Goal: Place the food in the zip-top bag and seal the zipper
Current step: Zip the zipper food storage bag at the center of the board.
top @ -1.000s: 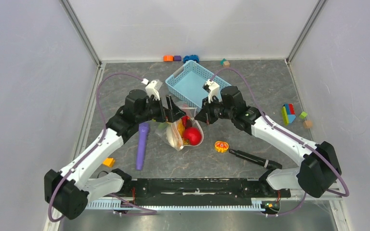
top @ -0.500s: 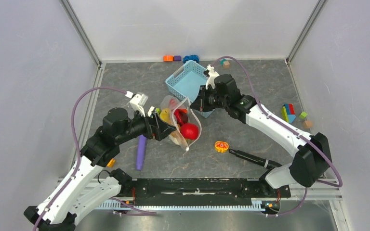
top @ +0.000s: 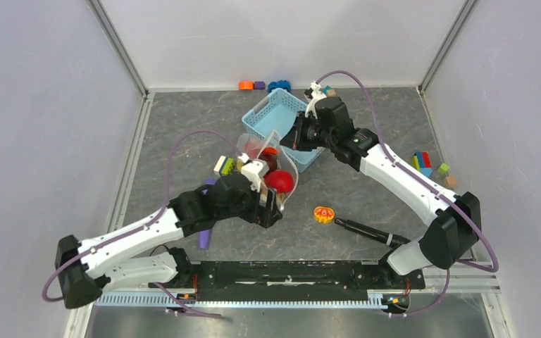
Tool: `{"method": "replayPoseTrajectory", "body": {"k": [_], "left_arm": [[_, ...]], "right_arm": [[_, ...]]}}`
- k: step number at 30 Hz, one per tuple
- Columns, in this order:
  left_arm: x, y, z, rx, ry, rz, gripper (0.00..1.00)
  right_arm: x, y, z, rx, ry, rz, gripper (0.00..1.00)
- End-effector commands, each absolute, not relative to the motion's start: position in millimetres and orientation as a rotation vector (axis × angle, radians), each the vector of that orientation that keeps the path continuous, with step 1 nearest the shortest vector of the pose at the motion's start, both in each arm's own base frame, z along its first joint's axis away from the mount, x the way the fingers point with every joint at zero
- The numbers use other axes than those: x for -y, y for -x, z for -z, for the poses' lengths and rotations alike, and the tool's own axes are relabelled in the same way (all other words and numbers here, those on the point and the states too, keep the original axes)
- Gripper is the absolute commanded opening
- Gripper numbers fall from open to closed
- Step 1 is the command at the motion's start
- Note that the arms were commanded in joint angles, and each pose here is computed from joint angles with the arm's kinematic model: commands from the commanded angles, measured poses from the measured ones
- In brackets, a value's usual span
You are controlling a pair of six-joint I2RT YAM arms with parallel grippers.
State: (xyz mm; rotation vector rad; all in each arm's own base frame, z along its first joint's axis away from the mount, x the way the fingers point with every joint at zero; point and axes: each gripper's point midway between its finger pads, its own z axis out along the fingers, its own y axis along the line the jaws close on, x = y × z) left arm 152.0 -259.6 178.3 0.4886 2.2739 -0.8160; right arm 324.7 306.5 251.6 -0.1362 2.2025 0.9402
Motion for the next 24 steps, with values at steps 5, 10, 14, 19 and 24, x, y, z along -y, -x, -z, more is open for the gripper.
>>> {"method": "replayPoseTrajectory", "body": {"k": [5,10,14,19,24], "left_arm": [[286.4,-165.3,-195.8,-2.211,-0.399,0.615,0.91],[303.0,-164.7,-184.2,-2.227,-0.422,0.466,0.86],[306.8,-167.6,-171.8,-2.251,-0.402,0.396,0.79],[306.7,-169.5,-164.2,-2.258,-0.377,0.347,0.72],[302.9,-176.3,-150.4,-2.269,-0.355,0.249,0.61]], "right_arm": [[-302.7,-330.7,-267.7,-2.133,0.033,-0.974,0.0],[-299.2,-328.5,-270.3,-2.111,0.011,-0.979,0.0],[-295.0,-326.3,-271.9,-2.098,0.002,-0.972,0.0],[-292.7,-324.0,-270.4,-2.092,-0.001,-0.977,0.0],[-290.3,-321.9,-269.7,-2.089,0.001,-0.979,0.0]]}}
